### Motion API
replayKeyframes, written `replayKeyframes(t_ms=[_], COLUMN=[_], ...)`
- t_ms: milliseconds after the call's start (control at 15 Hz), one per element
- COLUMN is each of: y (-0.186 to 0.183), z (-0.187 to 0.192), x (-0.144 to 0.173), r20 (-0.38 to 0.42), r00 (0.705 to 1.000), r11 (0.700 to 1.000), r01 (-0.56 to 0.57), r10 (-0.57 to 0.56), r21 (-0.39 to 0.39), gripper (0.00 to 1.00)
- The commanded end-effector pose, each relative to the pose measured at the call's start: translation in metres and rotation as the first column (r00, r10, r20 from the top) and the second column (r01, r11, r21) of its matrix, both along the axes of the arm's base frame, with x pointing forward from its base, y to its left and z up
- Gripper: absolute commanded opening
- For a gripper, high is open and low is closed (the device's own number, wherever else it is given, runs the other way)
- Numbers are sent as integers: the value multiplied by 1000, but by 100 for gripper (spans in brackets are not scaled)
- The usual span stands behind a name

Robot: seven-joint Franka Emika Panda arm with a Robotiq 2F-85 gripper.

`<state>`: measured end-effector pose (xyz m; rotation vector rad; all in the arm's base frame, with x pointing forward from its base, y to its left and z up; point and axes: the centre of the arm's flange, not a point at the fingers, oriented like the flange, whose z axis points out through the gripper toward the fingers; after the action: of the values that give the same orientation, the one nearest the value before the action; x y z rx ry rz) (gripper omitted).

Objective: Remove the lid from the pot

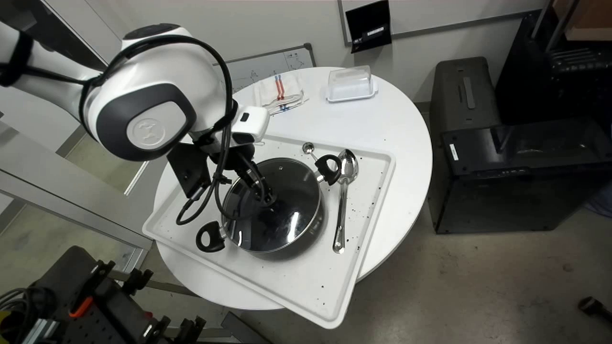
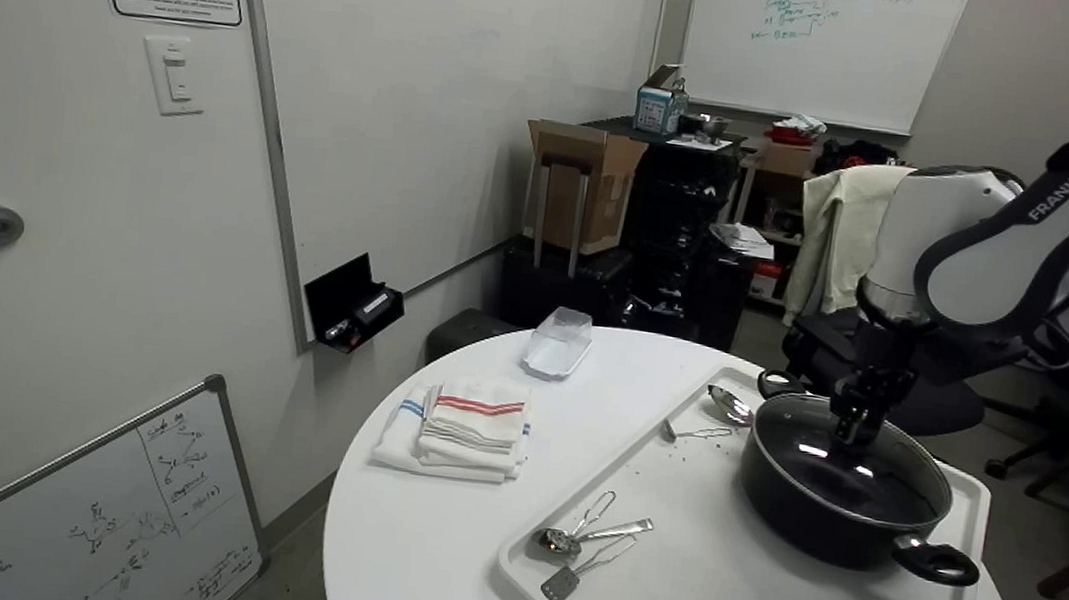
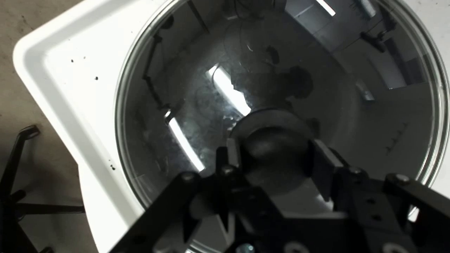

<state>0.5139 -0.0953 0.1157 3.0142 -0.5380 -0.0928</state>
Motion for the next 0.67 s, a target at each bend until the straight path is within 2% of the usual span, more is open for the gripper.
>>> replayKeyframes(t_ms=[0,600], y=[1,28], z=[23,49], x=[-10,-24], r20=[33,34], r00=[998,988], r11=[999,988], r01=[-49,-146], r10=[49,148], r21=[5,-41], gripper=[25,25])
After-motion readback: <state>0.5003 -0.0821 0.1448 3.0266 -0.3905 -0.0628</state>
